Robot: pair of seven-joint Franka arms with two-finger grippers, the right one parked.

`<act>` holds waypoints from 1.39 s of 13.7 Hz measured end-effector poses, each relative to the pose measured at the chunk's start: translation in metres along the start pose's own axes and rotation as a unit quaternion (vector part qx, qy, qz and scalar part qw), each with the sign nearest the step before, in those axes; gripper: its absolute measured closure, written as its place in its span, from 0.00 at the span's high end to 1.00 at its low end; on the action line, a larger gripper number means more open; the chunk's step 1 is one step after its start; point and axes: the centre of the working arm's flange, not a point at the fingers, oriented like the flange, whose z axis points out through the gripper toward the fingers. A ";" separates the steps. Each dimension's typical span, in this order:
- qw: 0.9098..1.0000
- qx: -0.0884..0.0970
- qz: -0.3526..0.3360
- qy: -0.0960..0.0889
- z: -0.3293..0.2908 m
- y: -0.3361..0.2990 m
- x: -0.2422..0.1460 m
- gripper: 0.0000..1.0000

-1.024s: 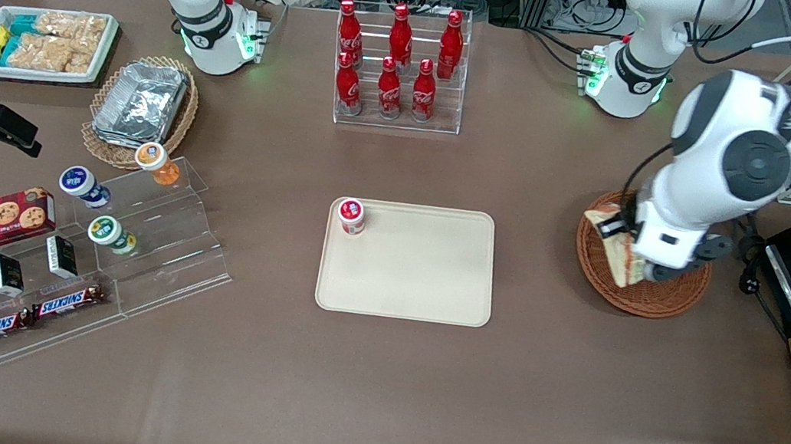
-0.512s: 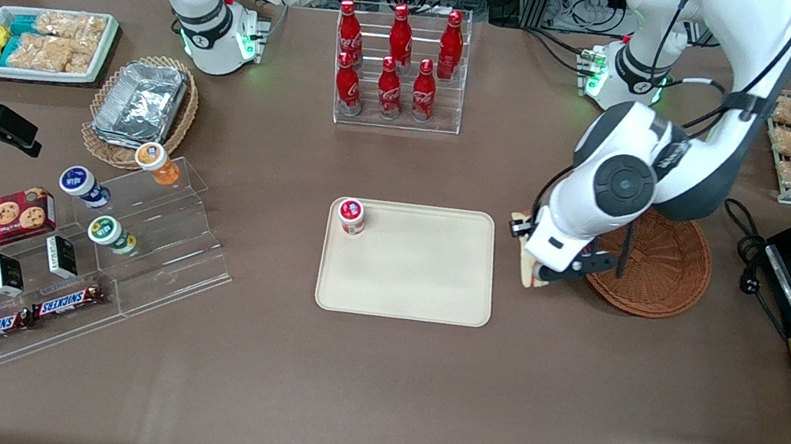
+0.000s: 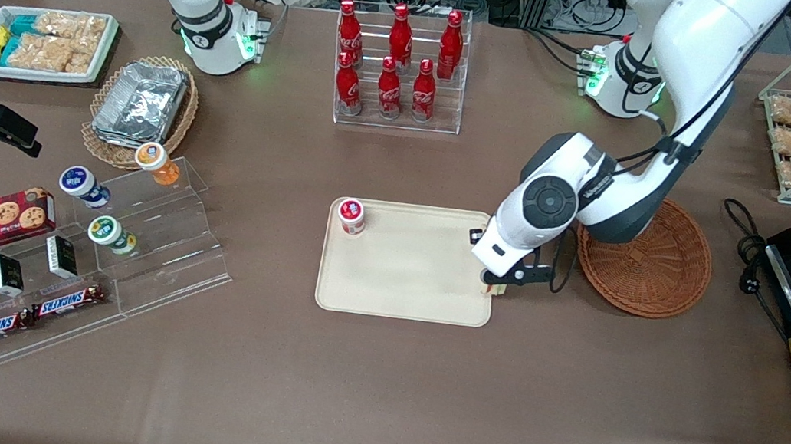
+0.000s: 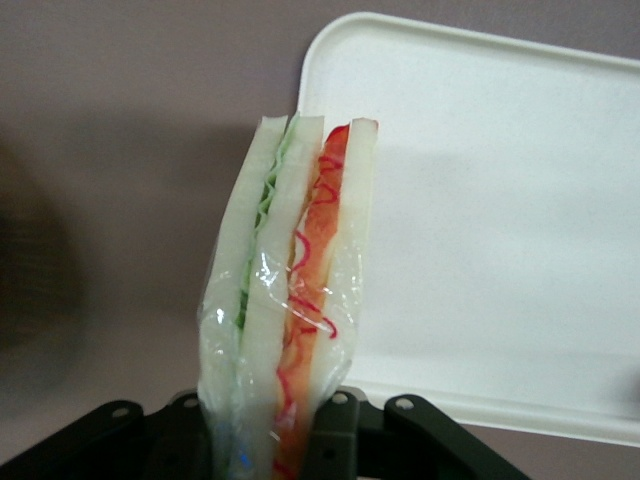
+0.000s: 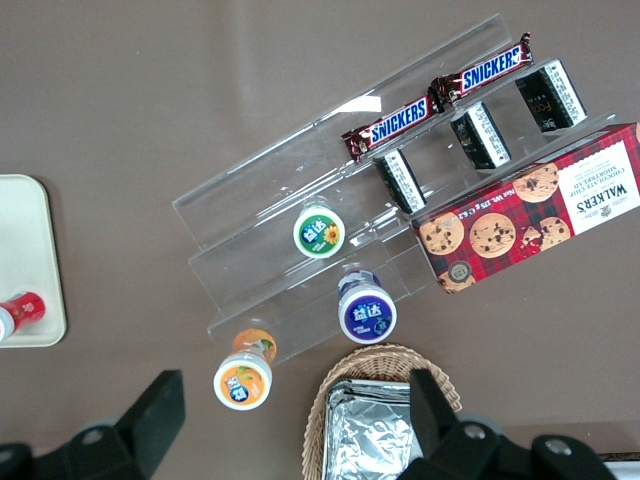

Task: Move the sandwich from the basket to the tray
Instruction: 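Lower the held sandwich onto the tray beside its rim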

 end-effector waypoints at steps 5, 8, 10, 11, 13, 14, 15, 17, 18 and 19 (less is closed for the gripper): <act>1.000 0.010 0.021 -0.001 0.043 0.007 0.007 0.27; 1.000 0.008 0.023 0.000 0.050 0.008 0.011 0.27; 1.000 0.006 0.023 0.000 0.051 0.010 0.014 0.27; 1.000 0.005 0.023 0.000 0.051 0.010 0.015 0.28; 1.000 0.008 0.026 0.002 0.053 0.011 0.016 0.29; 1.000 0.011 0.029 0.003 0.056 0.011 0.016 0.30; 0.999 0.012 0.031 0.003 0.058 0.011 0.017 0.30; 0.999 0.011 0.035 0.004 0.058 0.015 0.016 0.32; 0.999 0.011 0.039 0.004 0.058 0.019 0.013 0.32; 0.999 0.012 0.044 0.005 0.059 0.024 0.010 0.37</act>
